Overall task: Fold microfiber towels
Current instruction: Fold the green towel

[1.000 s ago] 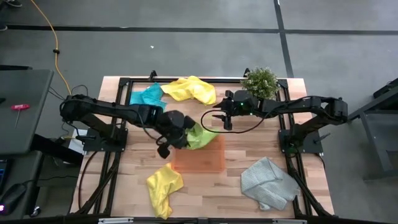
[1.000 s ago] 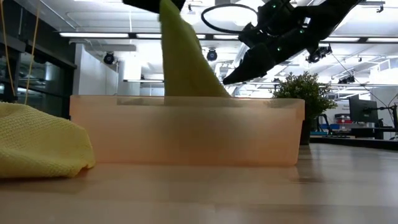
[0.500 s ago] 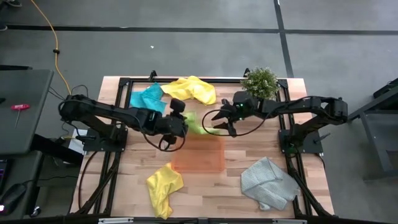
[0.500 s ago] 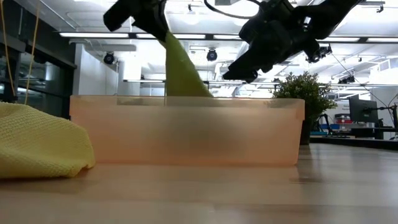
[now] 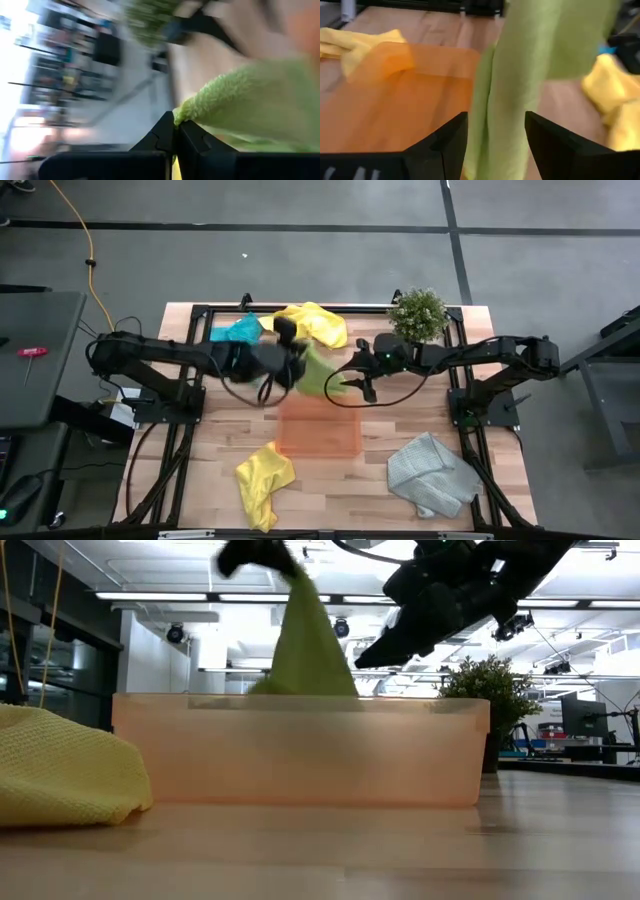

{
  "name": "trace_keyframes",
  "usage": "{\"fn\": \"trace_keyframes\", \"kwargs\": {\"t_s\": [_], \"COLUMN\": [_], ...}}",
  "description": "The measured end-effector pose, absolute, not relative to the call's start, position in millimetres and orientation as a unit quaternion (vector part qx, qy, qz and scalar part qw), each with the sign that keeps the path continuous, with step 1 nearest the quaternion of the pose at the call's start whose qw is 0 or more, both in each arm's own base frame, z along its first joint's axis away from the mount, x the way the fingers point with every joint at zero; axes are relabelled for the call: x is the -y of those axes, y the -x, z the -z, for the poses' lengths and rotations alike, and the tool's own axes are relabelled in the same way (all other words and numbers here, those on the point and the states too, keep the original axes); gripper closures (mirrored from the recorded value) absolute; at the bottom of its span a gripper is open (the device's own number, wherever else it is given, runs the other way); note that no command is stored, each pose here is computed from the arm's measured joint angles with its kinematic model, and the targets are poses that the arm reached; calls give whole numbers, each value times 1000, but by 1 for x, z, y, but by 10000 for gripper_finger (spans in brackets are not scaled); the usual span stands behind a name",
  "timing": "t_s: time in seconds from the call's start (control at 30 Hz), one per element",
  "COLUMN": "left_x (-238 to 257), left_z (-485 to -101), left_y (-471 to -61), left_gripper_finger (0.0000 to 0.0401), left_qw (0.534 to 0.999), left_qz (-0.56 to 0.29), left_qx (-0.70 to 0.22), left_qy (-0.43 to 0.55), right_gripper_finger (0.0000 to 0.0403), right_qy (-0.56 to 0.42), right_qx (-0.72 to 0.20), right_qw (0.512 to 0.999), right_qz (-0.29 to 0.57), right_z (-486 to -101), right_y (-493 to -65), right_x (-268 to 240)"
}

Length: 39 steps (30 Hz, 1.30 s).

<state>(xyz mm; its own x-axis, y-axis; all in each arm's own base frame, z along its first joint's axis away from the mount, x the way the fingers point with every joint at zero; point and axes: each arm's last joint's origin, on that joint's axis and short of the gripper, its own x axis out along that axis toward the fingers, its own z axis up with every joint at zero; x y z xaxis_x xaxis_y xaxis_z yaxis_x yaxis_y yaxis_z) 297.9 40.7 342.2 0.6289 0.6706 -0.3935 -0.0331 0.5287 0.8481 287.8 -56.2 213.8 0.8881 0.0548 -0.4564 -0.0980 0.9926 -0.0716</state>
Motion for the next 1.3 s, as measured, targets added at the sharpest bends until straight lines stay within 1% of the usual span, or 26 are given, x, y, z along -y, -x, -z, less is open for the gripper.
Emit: {"fn": "trace_keyframes", "kwargs": {"t_s": [0.13, 0.23, 0.3, 0.43, 0.53, 0.6, 0.67, 0.73, 0.8, 0.87, 0.93, 1.0, 1.13, 1.23, 1.3], "left_x": [-84, -105, -106, -95, -81, -71, -60, -55, -57, -58, -58, -59, -62, -63, -65], "left_z": [-383, -405, -409, -399, -372, -344, -314, -284, -258, -242, -237, -251, -297, -334, -349], "left_y": [-295, -287, -283, -272, -273, -278, -282, -282, -278, -274, -269, -267, -260, -253, -247], "left_gripper_finger": [401, 401, 401, 401, 401, 401, 401, 401, 401, 401, 401, 401, 401, 401, 401], "left_qw": [790, 808, 834, 887, 899, 896, 893, 884, 871, 859, 843, 842, 854, 873, 888], "left_qz": [-275, -291, -269, -170, -107, -84, -80, -98, -140, -184, -215, -239, -262, -240, -213], "left_qx": [-322, -300, -292, -313, -352, -372, -377, -388, -399, -402, -404, -376, -281, -194, -154], "left_qy": [-443, -416, -384, -294, -237, -226, -232, -241, -249, -260, -281, -304, -351, -377, -378], "right_gripper_finger": [213, 213, 213, 213, 213, 213, 213, 213, 213, 213, 213, 213, 213, 213, 213], "right_qy": [58, 73, 83, 99, 110, 111, 111, 110, 108, 105, 102, 102, 104, 106, 106], "right_qx": [-227, -227, -231, -232, -231, -229, -230, -233, -238, -247, -251, -251, -236, -225, -221], "right_qw": [972, 971, 969, 967, 966, 966, 966, 965, 965, 963, 962, 963, 966, 968, 969], "right_qz": [-6, 21, 39, 47, 45, 45, 45, 44, 39, 33, 25, 22, 25, 30, 34], "right_z": [-216, -218, -219, -221, -221, -221, -221, -221, -220, -218, -217, -217, -220, -222, -222], "right_y": [-288, -287, -286, -285, -285, -285, -285, -284, -284, -283, -283, -283, -284, -284, -284], "right_x": [61, 63, 64, 65, 65, 65, 65, 65, 64, 64, 63, 63, 64, 66, 68]}}
